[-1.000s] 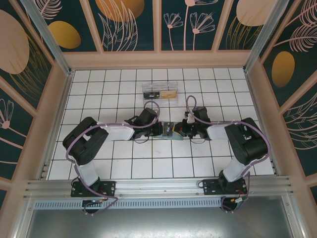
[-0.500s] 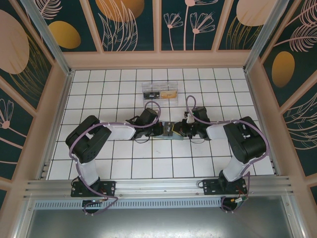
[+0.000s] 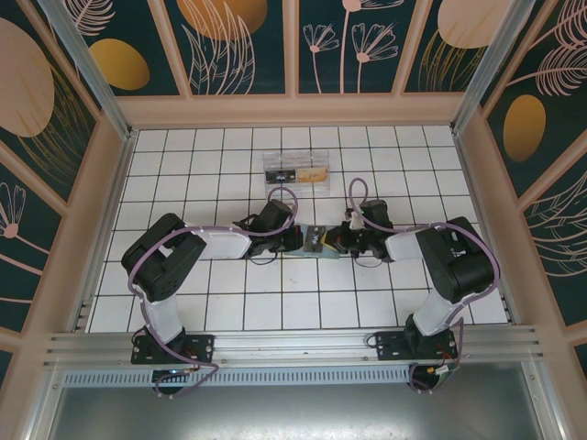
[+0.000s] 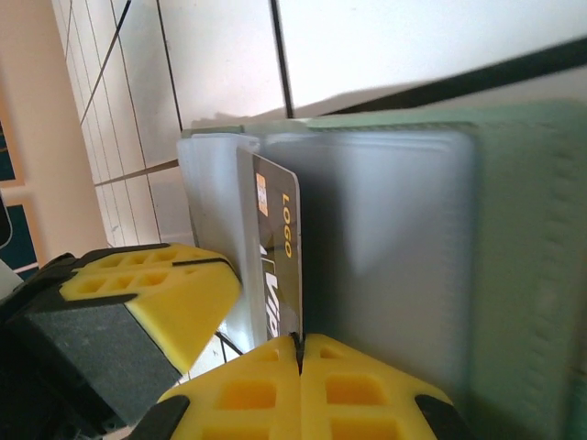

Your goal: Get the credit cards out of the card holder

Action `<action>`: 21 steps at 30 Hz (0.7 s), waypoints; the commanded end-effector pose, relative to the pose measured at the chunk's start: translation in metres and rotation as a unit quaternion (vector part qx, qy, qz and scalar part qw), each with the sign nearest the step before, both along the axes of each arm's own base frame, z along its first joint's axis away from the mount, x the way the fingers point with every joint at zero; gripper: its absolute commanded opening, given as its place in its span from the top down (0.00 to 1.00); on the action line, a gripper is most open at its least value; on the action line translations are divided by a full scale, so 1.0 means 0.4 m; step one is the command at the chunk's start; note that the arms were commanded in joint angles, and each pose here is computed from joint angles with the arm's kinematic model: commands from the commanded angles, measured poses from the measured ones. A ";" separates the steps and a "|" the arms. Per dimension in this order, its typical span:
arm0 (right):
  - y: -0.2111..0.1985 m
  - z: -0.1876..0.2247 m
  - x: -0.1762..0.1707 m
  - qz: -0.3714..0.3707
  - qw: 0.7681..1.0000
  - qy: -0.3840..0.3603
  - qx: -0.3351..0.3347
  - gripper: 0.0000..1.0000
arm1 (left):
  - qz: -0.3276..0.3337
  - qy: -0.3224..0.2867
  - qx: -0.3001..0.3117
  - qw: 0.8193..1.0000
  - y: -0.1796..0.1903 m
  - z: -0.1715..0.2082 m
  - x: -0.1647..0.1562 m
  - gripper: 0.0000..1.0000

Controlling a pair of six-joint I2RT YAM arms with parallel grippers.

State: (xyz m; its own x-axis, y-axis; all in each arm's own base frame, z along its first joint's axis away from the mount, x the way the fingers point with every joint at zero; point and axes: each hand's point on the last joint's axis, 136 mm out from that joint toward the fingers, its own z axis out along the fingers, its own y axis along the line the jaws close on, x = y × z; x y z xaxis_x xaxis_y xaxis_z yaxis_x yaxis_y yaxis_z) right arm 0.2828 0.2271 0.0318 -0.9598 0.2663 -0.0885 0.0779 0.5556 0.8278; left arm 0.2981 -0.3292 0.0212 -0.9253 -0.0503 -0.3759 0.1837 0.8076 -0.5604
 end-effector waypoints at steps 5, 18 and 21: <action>-0.068 0.034 -0.012 -0.017 1.000 -0.025 0.006 1.00 | 0.010 0.026 0.034 0.999 0.036 -0.048 -0.023 1.00; -0.169 0.178 -0.032 -0.051 0.993 -0.104 -0.036 1.00 | 0.022 -0.019 -0.009 1.000 0.021 0.062 0.003 0.88; -0.180 0.226 -0.020 -0.054 0.986 -0.139 -0.070 1.00 | 0.051 -0.066 -0.029 0.996 0.042 0.159 0.022 0.70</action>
